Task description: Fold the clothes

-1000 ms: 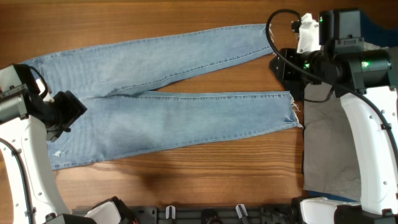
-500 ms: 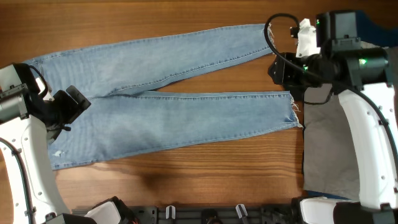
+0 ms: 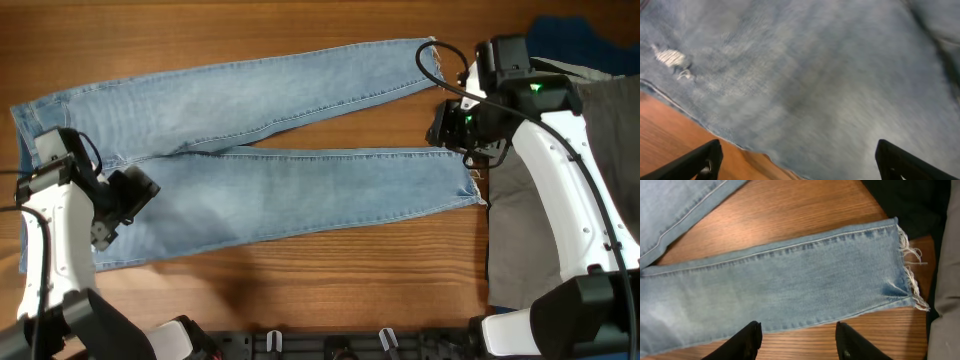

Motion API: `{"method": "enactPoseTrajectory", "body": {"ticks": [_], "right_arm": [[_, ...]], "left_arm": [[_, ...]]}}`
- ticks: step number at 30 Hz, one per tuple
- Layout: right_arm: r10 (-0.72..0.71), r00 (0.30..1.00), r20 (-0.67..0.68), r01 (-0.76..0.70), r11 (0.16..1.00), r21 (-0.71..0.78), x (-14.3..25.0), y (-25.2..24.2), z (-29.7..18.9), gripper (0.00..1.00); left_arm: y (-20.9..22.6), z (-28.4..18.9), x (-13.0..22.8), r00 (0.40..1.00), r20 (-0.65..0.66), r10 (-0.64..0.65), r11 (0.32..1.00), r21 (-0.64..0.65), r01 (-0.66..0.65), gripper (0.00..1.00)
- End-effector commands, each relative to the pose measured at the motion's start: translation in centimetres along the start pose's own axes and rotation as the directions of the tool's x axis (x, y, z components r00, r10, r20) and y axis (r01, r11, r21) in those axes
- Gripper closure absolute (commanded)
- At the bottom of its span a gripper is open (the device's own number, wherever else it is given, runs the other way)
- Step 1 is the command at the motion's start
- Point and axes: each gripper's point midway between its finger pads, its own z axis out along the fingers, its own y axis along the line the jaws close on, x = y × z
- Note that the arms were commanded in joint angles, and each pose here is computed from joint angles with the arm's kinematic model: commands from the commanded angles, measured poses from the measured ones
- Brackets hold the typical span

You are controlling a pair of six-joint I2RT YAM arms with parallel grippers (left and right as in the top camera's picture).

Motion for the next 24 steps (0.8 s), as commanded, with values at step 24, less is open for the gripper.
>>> {"method": "enactPoseTrajectory", "body": {"ticks": [24], "right_arm": [[0.074,0.997,-0.023,-0.073,0.997,0.034,0.4,-2.9,3.7,0.46]], "left_arm": [[20.0,6.0,-7.6,0.788,0.194,-0.584,0.787,-0.100,0.608,0.32]]}}
